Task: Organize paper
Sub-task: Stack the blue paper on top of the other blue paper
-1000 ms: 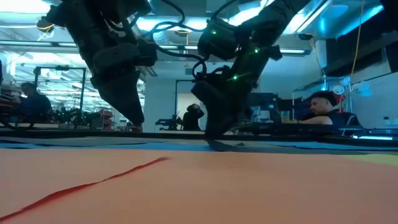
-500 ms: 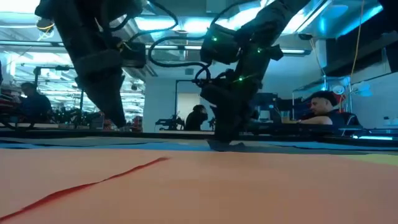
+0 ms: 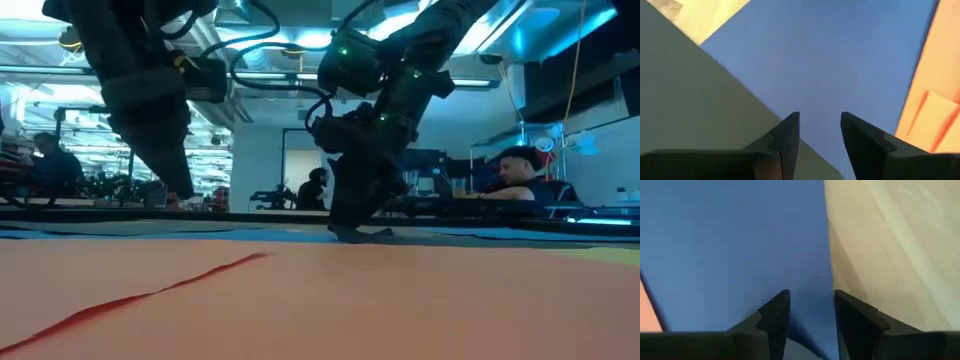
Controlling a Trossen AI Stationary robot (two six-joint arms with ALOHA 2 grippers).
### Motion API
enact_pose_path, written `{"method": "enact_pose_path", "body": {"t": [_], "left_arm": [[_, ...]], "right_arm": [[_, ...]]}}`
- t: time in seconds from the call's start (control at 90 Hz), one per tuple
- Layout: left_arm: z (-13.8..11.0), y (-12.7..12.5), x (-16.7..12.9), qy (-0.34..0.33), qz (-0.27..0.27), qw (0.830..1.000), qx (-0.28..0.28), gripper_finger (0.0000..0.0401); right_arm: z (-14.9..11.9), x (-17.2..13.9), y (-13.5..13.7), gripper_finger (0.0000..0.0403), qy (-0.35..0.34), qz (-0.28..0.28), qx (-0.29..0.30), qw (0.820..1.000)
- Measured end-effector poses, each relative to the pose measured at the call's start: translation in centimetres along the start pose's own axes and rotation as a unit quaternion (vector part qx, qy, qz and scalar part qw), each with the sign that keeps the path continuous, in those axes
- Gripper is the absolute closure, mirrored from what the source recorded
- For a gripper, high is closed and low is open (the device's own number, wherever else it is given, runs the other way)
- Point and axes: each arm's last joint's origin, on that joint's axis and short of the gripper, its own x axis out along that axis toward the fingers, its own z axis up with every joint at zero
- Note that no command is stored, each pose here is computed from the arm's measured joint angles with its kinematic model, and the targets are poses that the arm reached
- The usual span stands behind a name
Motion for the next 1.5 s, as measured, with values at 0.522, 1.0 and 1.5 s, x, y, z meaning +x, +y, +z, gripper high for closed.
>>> {"method": "enact_pose_path", "body": {"t": [0.522, 1.0, 1.5], "left_arm": [[0.0, 0.1, 0.0, -0.008, 0.014, 1.0, 0.001, 0.0272], [-0.1, 0.1, 0.0, -0.005, 0.017, 1.0, 0.004, 0.0272], [-0.5, -0.5, -0.3, -0.01, 0.015, 1.0, 0.018, 0.0272]], "right_arm": [[0.0, 3.0, -0.1, 0.0401, -0.012, 0.018, 0.01, 1.0], [0.8, -5.6, -0.5, 0.0403, -0.12, -0.186, 0.057, 0.973], [-4.7, -17.5, -3.8, 0.0403, -0.066, -0.41, 0.182, 0.892]]}}
